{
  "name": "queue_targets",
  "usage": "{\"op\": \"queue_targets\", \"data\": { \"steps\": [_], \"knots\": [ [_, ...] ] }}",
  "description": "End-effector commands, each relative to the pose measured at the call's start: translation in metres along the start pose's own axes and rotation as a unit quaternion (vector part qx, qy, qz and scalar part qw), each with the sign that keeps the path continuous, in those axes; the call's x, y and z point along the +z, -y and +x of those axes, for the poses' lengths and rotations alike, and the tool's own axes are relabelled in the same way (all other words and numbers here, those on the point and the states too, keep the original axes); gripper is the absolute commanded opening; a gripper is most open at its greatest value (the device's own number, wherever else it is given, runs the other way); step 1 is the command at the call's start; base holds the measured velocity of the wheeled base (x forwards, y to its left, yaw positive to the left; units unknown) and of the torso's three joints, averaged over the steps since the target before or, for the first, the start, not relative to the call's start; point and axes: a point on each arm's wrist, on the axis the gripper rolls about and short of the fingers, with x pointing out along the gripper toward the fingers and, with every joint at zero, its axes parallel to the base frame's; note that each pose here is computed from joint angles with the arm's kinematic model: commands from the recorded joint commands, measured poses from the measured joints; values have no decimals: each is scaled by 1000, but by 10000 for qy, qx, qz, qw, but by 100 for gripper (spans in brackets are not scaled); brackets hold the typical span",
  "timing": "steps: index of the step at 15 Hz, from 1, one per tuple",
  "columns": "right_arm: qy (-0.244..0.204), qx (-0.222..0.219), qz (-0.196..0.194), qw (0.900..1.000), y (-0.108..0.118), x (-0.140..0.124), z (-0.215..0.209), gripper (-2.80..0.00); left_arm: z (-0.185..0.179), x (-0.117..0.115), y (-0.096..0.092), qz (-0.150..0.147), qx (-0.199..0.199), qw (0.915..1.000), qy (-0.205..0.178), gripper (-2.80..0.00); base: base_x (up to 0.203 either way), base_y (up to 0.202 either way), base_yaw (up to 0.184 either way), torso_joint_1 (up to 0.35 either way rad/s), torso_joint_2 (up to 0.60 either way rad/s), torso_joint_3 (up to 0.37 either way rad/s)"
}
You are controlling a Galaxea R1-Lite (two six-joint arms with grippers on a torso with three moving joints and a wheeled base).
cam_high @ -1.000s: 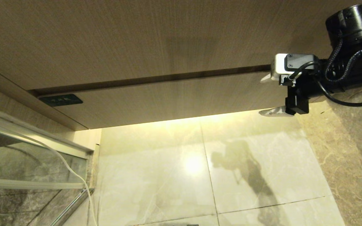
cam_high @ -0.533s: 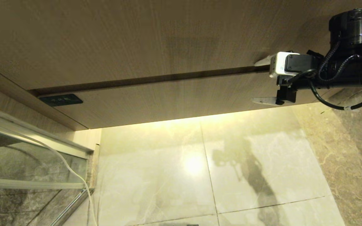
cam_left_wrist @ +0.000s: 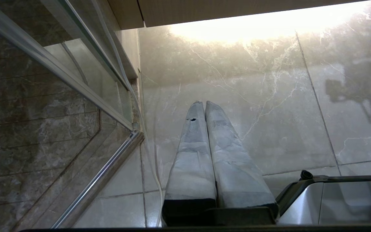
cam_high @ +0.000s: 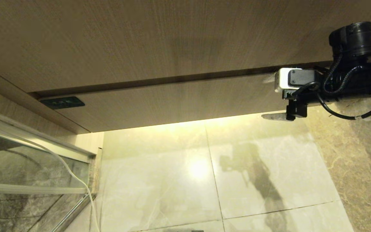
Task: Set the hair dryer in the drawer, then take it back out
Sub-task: Pull open the drawer
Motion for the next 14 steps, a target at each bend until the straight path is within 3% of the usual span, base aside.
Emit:
{"op": "queue_targets", "data": {
  "steps": [1,5,14],
  "knots": [
    [-5,-14,-31,10000,0,-1,3,0,0,0,0,0,2,10000,-5,-280,0,0,0,0,0,0],
    [50,-180,-20,9998,2,-2,10,0,0,0,0,0,2,10000,0,-280,0,0,0,0,0,0],
    [-107,-612,761,9952,4,31,-15,0,0,0,0,0,2,10000,-7,-280,0,0,0,0,0,0]
  ]
}}
